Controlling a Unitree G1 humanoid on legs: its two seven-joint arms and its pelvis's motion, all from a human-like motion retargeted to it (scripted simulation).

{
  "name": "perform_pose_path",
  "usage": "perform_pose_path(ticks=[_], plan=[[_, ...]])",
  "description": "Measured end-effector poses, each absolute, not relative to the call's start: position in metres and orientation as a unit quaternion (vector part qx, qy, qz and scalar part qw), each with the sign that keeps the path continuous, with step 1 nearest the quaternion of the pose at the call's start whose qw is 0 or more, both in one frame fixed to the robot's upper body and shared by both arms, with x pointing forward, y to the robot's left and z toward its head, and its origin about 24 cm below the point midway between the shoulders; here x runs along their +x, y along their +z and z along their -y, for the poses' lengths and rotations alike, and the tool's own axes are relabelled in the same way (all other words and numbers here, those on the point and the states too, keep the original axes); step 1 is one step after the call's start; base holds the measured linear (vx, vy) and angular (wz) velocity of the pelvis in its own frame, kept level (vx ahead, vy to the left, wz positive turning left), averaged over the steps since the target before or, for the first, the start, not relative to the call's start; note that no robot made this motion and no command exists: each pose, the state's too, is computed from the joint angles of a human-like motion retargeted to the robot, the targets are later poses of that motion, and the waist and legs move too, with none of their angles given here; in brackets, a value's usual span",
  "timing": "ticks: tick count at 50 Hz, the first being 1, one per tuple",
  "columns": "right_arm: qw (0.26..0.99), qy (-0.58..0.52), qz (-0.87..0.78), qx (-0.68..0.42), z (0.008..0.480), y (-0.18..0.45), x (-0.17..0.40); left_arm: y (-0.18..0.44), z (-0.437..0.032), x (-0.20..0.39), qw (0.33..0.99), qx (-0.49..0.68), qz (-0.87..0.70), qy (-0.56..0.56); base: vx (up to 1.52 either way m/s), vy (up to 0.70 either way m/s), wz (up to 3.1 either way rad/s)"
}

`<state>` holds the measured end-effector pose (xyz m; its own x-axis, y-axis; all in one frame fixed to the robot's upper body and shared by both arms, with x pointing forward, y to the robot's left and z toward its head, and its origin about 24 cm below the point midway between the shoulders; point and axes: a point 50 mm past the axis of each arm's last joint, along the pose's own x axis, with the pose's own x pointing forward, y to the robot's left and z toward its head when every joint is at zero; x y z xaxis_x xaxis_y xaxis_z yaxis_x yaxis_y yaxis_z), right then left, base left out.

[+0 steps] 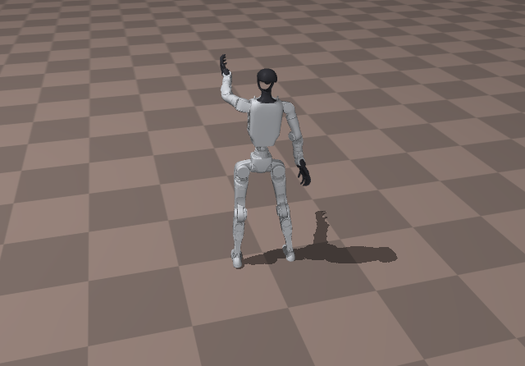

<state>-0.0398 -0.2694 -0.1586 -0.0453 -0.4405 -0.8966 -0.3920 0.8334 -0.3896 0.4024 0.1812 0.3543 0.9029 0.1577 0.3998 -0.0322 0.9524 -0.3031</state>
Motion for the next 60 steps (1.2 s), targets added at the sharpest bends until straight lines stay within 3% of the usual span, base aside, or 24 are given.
perform_pose_path(ticks=[4,8,12,16,19,23,30,33,37,40,42,47,50,53,57,60], plan=[[0.494,-0.012,-0.849,-0.187,0.251,-0.122,-0.186,0.525,-0.171,0.306,0.883,-0.044,0.467,0.003,0.07,0.0,0.1],[0.398,-0.064,-0.909,-0.105,0.229,-0.071,-0.271,0.626,-0.183,0.177,0.775,0.002,0.629,0.054,0.06,-0.04,-0.1],[0.388,-0.196,-0.899,-0.062,0.225,-0.063,-0.283,0.666,-0.202,0.058,0.686,-0.019,0.713,0.147,0.01,-0.01,-0.05],[0.456,-0.291,-0.839,-0.056,0.236,-0.1,-0.23,0.672,-0.198,0.011,0.647,-0.056,0.733,0.201,0.0,0.0,0.0],[0.542,-0.305,-0.78,-0.067,0.249,-0.136,-0.154,0.673,-0.172,0.034,0.658,-0.008,0.731,0.179,-0.01,0.04,0.05],[0.67,-0.272,-0.678,-0.128,0.277,-0.157,-0.018,0.657,-0.135,0.114,0.714,0.092,0.686,0.107,-0.01,0.03,0.06],[0.878,-0.283,-0.36,-0.139,0.282,-0.074,0.236,0.544,-0.103,0.292,0.859,0.095,0.503,-0.015,0.0,0.0,0.0],[0.922,-0.228,-0.268,-0.164,0.262,-0.03,0.293,0.471,-0.103,0.351,0.917,0.081,0.39,-0.031,0.0,0.0,0.0],[0.925,-0.184,-0.265,-0.199,0.252,-0.024,0.304,0.4,-0.102,0.388,0.954,0.092,0.281,-0.043,0.0,0.01,0.05],[0.899,-0.2,-0.339,-0.193,0.266,-0.059,0.265,0.398,-0.1,0.387,0.952,0.115,0.278,-0.056,0.01,-0.01,0.13],[0.859,-0.221,-0.422,-0.187,0.282,-0.095,0.209,0.426,-0.097,0.372,0.934,0.146,0.319,-0.062,0.02,-0.01,0.19],[0.686,-0.243,-0.668,-0.157,0.288,-0.154,0.005,0.544,-0.11,0.288,0.857,0.171,0.486,-0.011,0.0,0.0,0.0],[0.563,-0.235,-0.785,-0.11,0.265,-0.144,-0.121,0.608,-0.136,0.208,0.792,0.144,0.591,0.049,0.0,0.0,0.0],[0.461,-0.258,-0.847,-0.068,0.24,-0.112,-0.21,0.65,-0.164,0.116,0.719,0.072,0.683,0.102,0.0,0.0,0.0],[0.378,-0.28,-0.882,-0.029,0.216,-0.074,-0.272,0.668,-0.184,0.009,0.634,0.01,0.761,0.141,0.02,-0.04,-0.2],[0.355,-0.304,-0.884,-0.019,0.213,-0.06,-0.289,0.668,-0.184,-0.016,0.603,0.024,0.782,0.158,0.01,-0.02,-0.13]])
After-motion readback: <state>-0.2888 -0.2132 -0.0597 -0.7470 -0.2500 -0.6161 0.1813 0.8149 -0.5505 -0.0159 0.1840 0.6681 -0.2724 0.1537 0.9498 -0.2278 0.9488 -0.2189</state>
